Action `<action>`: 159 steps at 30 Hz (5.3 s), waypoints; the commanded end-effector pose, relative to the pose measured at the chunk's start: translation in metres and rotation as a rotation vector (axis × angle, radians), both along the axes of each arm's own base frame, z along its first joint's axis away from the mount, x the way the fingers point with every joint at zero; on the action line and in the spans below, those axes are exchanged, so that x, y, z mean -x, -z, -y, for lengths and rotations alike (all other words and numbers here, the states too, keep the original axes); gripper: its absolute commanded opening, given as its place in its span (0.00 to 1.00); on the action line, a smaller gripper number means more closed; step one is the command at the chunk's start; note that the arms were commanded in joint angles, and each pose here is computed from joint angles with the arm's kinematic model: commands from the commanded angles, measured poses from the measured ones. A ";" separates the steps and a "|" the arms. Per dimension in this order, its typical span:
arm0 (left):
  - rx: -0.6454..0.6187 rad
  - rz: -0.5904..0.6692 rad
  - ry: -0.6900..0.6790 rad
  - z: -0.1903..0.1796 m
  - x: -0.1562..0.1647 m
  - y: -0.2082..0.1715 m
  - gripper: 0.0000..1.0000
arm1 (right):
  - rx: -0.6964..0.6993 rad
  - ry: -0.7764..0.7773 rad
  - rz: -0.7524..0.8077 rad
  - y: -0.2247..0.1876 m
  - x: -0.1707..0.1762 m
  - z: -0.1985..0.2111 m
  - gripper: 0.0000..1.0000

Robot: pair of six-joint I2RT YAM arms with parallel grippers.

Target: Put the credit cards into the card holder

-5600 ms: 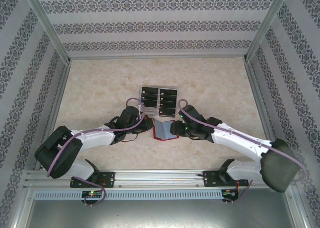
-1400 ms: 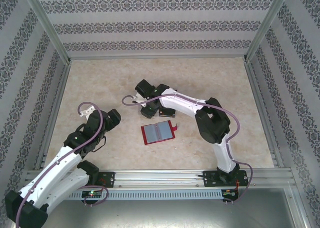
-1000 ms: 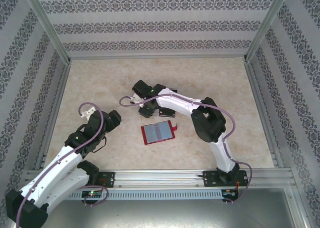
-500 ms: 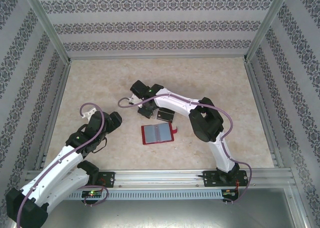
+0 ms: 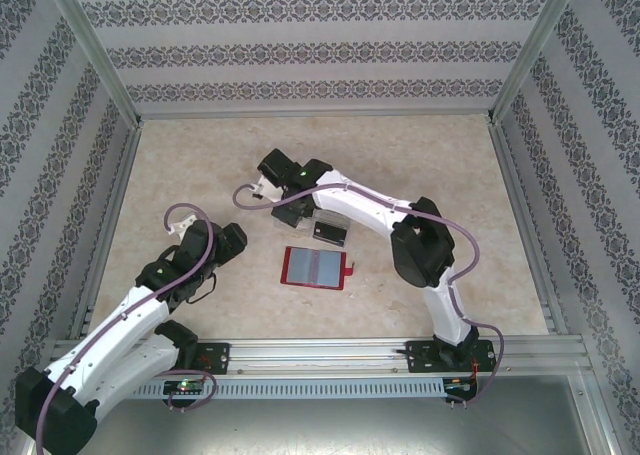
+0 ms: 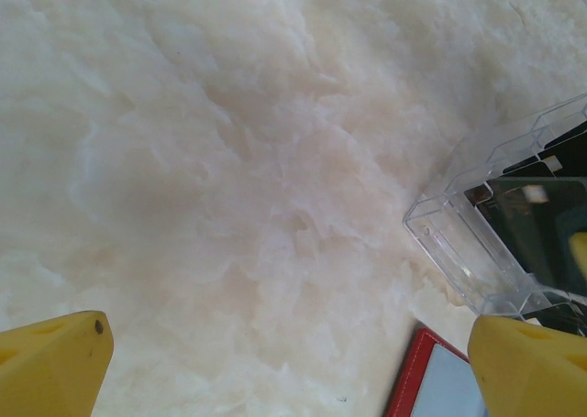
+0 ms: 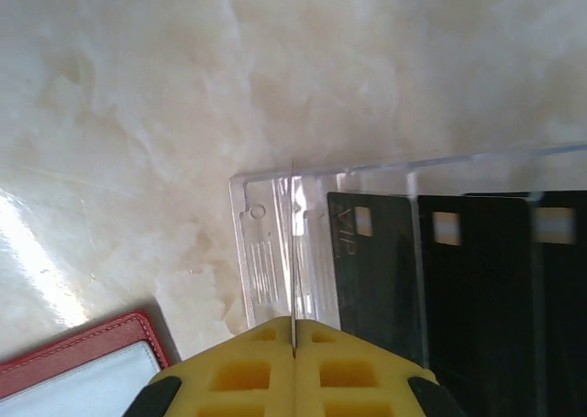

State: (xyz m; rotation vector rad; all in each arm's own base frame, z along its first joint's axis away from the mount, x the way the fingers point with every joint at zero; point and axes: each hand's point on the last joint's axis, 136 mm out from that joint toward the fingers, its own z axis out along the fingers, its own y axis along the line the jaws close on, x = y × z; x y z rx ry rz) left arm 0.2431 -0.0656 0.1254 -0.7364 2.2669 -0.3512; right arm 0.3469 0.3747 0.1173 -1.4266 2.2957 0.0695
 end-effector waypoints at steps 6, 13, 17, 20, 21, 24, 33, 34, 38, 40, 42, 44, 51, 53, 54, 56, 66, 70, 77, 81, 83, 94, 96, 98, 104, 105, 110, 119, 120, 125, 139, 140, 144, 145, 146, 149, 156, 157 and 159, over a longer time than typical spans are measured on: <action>-0.025 -0.031 0.188 0.027 -0.012 0.004 1.00 | -0.229 0.210 0.066 -0.089 0.021 0.022 0.00; -0.118 -0.212 0.479 0.073 -0.017 0.038 1.00 | -0.486 0.588 -0.118 -0.076 0.061 0.076 0.00; -0.219 -0.260 0.601 0.098 -0.021 0.051 1.00 | -0.723 0.795 -0.278 -0.046 0.086 0.101 0.00; -0.257 -0.250 0.669 0.117 -0.024 0.054 1.00 | -0.841 0.889 -0.337 -0.031 0.102 0.114 0.00; -0.269 -0.251 0.685 0.123 -0.025 0.055 1.00 | -0.871 0.921 -0.350 -0.025 0.105 0.118 0.00; -0.305 -0.260 0.724 0.135 -0.027 0.061 1.00 | -0.975 0.984 -0.391 -0.011 0.111 0.123 0.00; -0.450 -0.334 0.748 0.132 -0.021 0.086 1.00 | -1.060 1.004 -0.478 0.010 0.119 0.106 0.00; -0.462 -0.342 0.744 0.130 -0.020 0.088 1.00 | -1.057 1.000 -0.480 0.011 0.119 0.103 0.00; -0.504 -0.379 0.716 0.118 -0.016 0.095 1.00 | -1.050 0.984 -0.497 0.017 0.120 0.094 0.00; -0.514 -0.394 0.711 0.114 -0.014 0.098 1.00 | -1.038 0.980 -0.507 0.022 0.121 0.090 0.00; -0.519 -0.408 0.706 0.111 -0.011 0.102 1.00 | -1.034 0.976 -0.512 0.026 0.122 0.088 0.00; -0.527 -0.422 0.695 0.106 -0.008 0.104 1.00 | -1.029 0.969 -0.521 0.029 0.123 0.086 0.00; -0.539 -0.458 0.663 0.092 0.004 0.111 1.00 | -1.001 0.956 -0.543 0.041 0.128 0.083 0.00; -0.530 -0.465 0.657 0.090 0.007 0.113 1.00 | -0.999 0.950 -0.552 0.043 0.130 0.081 0.00; -0.526 -0.472 0.653 0.089 0.010 0.115 1.00 | -0.995 0.947 -0.559 0.046 0.131 0.080 0.00; -0.519 -0.476 0.650 0.088 0.012 0.116 1.00 | -0.999 0.937 -0.570 0.047 0.131 0.077 0.00; -0.513 -0.468 0.636 0.085 0.015 0.115 1.00 | -1.005 0.930 -0.603 0.063 0.131 0.068 0.00; -0.513 -0.466 0.634 0.085 0.014 0.114 1.00 | -1.006 0.937 -0.608 0.069 0.131 0.068 0.00; -0.514 -0.468 0.632 0.085 0.015 0.115 1.00 | -1.002 0.951 -0.627 0.079 0.134 0.069 0.00; -0.514 -0.470 0.633 0.085 0.015 0.116 1.00 | -0.989 0.955 -0.626 0.085 0.137 0.072 0.00; -0.516 -0.470 0.632 0.085 0.015 0.116 1.00 | -0.984 0.962 -0.620 0.087 0.137 0.075 0.00; -0.519 -0.473 0.627 0.083 0.016 0.116 1.00 | -0.973 0.967 -0.608 0.091 0.137 0.083 0.00; -0.519 -0.474 0.626 0.083 0.016 0.116 1.00 | -0.967 0.969 -0.612 0.094 0.137 0.083 0.00; -0.520 -0.475 0.626 0.083 0.016 0.117 1.00 | -0.955 0.985 -0.607 0.100 0.139 0.088 0.00; -0.519 -0.476 0.627 0.083 0.016 0.118 1.00 | -0.935 0.995 -0.622 0.112 0.140 0.090 0.00; -0.519 -0.478 0.625 0.083 0.017 0.118 1.00 | -0.926 0.994 -0.634 0.115 0.141 0.089 0.00; -0.518 -0.483 0.627 0.083 0.018 0.120 1.00 | -0.950 0.966 -0.684 0.119 0.143 0.079 0.00; -0.524 -0.479 0.620 0.080 0.018 0.118 1.00 | -0.970 0.941 -0.736 0.119 0.143 0.065 0.00; -0.525 -0.479 0.619 0.080 0.018 0.118 1.00 | -0.967 0.945 -0.738 0.120 0.144 0.066 0.00; -0.526 -0.476 0.618 0.081 0.017 0.117 1.00 | -0.938 0.961 -0.743 0.124 0.150 0.071 0.00; -0.517 -0.479 0.617 0.082 0.018 0.117 1.00 | -0.799 0.955 -0.687 0.109 0.152 0.079 0.53; -0.515 -0.478 0.616 0.082 0.017 0.117 1.00 | -0.776 0.960 -0.667 0.106 0.151 0.082 0.56; -0.507 -0.469 0.613 0.083 0.017 0.115 1.00 | -0.712 0.949 -0.607 0.095 0.149 0.090 0.64; -0.504 -0.467 0.612 0.084 0.017 0.114 1.00 | -0.702 0.943 -0.603 0.093 0.149 0.091 0.64; -0.503 -0.465 0.612 0.084 0.016 0.114 1.00 | -0.697 0.939 -0.601 0.092 0.148 0.091 0.64; -0.498 -0.463 0.613 0.085 0.016 0.114 1.00 | -0.686 0.930 -0.604 0.091 0.147 0.089 0.63; -0.500 -0.443 0.601 0.083 0.014 0.108 1.00 | -0.700 0.946 -0.587 0.088 0.140 0.088 0.52; -0.500 -0.437 0.600 0.084 0.013 0.106 1.00 | -0.699 0.949 -0.586 0.088 0.139 0.088 0.52; -0.501 -0.434 0.597 0.083 0.013 0.105 1.00 | -0.697 0.948 -0.588 0.087 0.136 0.087 0.52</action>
